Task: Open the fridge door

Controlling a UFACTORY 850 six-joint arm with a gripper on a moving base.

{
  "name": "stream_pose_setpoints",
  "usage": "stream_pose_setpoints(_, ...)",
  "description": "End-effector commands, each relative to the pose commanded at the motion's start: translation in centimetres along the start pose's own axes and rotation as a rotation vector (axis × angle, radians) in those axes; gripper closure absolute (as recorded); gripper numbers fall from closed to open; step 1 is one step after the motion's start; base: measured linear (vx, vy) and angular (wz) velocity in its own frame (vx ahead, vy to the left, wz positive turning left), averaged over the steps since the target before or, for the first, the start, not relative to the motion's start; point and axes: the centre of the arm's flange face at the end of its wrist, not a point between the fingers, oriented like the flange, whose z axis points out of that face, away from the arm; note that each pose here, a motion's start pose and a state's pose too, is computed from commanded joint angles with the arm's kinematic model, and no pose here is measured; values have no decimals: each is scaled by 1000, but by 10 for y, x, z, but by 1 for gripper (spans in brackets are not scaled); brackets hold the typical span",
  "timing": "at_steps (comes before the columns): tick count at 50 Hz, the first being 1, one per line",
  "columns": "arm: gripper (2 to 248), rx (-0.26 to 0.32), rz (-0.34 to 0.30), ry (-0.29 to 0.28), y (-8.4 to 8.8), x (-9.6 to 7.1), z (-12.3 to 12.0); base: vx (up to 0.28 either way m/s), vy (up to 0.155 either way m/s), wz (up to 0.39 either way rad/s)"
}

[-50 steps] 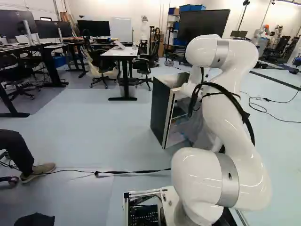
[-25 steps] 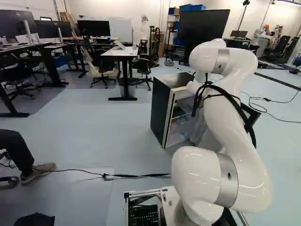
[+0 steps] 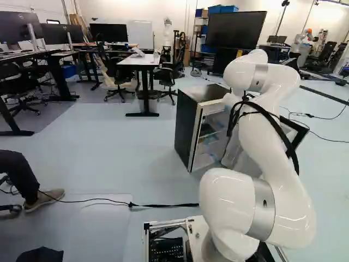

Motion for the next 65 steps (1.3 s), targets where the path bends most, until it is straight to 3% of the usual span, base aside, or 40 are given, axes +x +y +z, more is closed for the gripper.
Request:
stream_pose_setpoints(25, 3, 7, -99, 1, 42, 23, -18, 0, 0, 0)
stream_pose_setpoints(65, 3, 171, -301, -32, 110, 60, -66, 0, 0, 0)
